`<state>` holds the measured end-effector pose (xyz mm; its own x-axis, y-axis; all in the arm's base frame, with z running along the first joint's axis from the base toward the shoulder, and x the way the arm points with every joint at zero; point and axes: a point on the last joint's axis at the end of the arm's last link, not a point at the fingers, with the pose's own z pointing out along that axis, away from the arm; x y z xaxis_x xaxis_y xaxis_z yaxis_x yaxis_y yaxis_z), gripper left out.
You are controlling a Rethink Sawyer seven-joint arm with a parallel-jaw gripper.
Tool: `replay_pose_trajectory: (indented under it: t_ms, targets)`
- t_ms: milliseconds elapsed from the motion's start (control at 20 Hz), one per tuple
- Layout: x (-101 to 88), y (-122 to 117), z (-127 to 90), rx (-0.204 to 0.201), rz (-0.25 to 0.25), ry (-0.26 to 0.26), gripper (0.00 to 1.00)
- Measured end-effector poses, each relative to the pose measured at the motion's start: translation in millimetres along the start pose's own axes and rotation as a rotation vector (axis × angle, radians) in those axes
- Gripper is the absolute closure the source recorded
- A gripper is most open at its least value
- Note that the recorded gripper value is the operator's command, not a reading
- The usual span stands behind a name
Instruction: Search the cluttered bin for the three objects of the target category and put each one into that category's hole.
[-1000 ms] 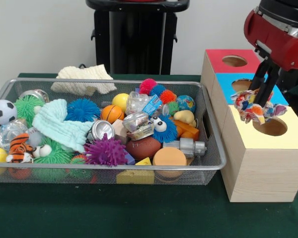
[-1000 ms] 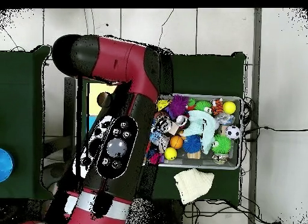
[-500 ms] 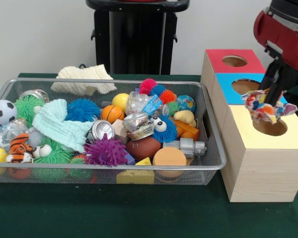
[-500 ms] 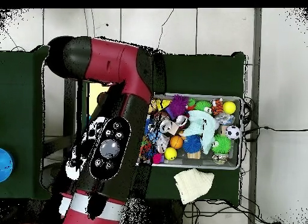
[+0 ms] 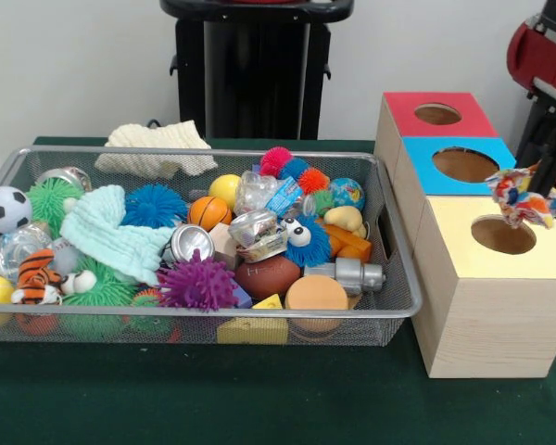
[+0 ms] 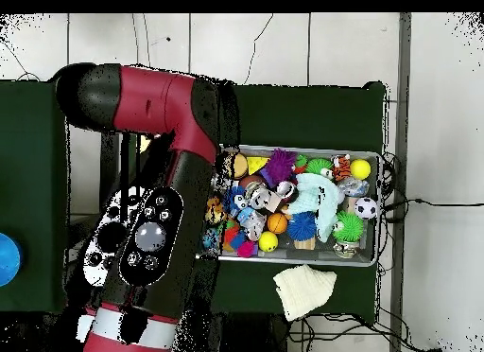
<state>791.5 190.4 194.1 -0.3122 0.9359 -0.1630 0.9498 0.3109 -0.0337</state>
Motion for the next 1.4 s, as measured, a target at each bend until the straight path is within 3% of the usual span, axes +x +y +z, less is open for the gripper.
replay_pose_trajectory:
  t_ms: [300,800,1400]
  targets:
    - [9.5,1,1,0.0,-0.01,0.005,1.0]
    - [0.0,-4,14,0.009,0.009,0.021,1.0]
    - [-11.3,-34,46,0.091,0.051,0.042,1.0]
